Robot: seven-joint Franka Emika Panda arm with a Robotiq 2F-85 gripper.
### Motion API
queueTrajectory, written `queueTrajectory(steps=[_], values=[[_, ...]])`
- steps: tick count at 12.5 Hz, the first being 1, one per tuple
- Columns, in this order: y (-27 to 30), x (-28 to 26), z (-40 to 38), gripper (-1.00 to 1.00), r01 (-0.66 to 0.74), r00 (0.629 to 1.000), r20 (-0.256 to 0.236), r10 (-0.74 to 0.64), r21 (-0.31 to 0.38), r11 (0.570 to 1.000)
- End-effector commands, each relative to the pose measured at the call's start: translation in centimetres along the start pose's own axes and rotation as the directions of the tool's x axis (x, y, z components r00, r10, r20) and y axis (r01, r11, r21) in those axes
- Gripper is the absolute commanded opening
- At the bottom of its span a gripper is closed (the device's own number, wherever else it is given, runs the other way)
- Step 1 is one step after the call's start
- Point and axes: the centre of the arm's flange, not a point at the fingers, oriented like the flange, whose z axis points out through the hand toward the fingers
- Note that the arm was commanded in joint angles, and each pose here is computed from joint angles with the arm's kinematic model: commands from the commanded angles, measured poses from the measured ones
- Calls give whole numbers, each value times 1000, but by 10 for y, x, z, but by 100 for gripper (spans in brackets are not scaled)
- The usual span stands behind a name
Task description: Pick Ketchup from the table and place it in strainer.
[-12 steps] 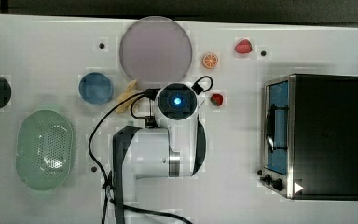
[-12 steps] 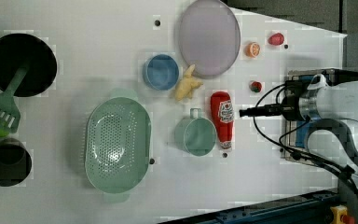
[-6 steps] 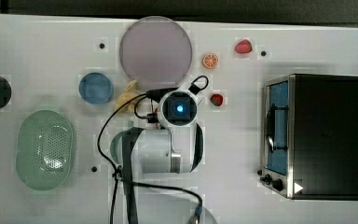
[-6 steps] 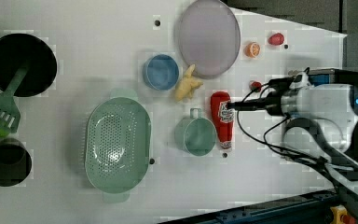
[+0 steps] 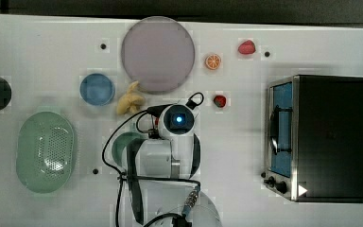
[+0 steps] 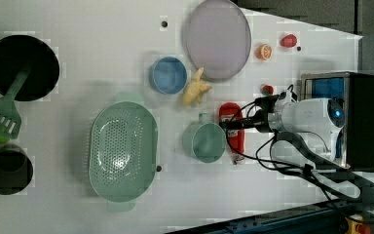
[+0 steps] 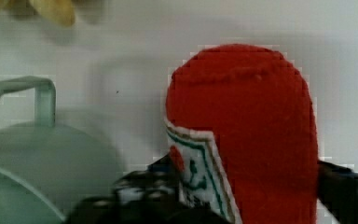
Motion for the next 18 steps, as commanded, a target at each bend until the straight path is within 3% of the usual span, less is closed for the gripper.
queueTrajectory(steps=[1, 5, 11, 18], values=[[3, 12, -21, 25, 35, 997, -69, -36, -16, 999], [-6, 19, -81, 25, 51, 991, -123, -56, -43, 998], [-62, 11, -221, 25, 43, 995, -87, -50, -78, 996], [-208, -12, -249, 25, -164, 982, -109, 155, -85, 983]])
